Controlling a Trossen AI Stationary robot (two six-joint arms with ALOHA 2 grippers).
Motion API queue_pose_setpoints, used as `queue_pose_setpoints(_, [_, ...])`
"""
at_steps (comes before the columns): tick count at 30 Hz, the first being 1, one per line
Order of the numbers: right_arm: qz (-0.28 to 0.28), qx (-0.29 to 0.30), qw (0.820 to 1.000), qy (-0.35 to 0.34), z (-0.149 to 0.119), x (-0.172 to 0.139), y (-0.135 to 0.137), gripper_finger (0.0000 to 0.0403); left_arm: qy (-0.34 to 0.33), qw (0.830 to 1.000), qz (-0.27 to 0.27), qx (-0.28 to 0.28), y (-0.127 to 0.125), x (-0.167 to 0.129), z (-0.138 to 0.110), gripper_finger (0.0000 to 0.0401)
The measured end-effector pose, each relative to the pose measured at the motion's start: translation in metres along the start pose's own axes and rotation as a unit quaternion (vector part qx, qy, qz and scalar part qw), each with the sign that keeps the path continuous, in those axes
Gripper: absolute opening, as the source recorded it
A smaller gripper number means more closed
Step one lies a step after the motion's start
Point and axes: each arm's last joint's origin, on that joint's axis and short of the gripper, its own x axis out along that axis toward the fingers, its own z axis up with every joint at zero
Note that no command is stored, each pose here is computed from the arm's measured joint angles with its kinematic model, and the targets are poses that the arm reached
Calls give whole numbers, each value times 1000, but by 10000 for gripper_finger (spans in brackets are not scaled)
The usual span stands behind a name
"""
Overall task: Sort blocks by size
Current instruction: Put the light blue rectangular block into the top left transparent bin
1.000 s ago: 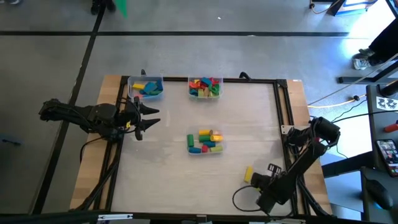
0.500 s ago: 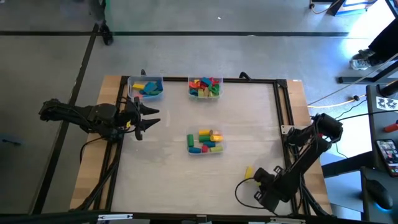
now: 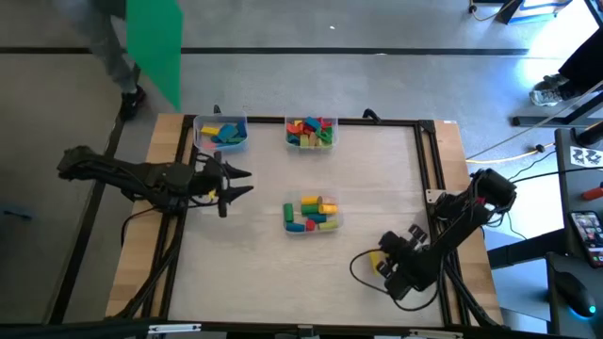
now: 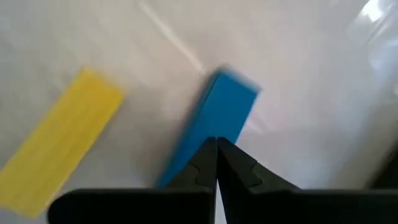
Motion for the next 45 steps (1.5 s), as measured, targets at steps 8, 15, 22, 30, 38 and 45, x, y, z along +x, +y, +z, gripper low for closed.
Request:
queue_pose_setpoints(8, [-2, -10, 994, -105, 19, -38, -28, 10, -2, 1000, 0, 21, -10, 22, -4, 198])
queue_pose_setpoints(15, [-12, 14, 998, -61, 25, -36, -29, 31, 22, 1000, -2, 15, -20, 44, -16, 198])
queue_pose_setpoints(22, [30, 114, 993, -13, 2, -42, -24, 165, 38, 999, -15, 26, -28, 46, -22, 198])
queue_pose_setpoints(30, [61, 190, 980, -30, -20, -30, -21, 252, 34, 999, -18, 35, -28, 45, -21, 198])
queue_pose_setpoints(38, [49, 194, 978, -61, -30, 19, -30, 236, 34, 999, -17, 31, -28, 45, -21, 198])
queue_pose_setpoints(45, [72, 180, 977, -91, -29, 24, -29, 221, 34, 999, -17, 19, -28, 45, -21, 198])
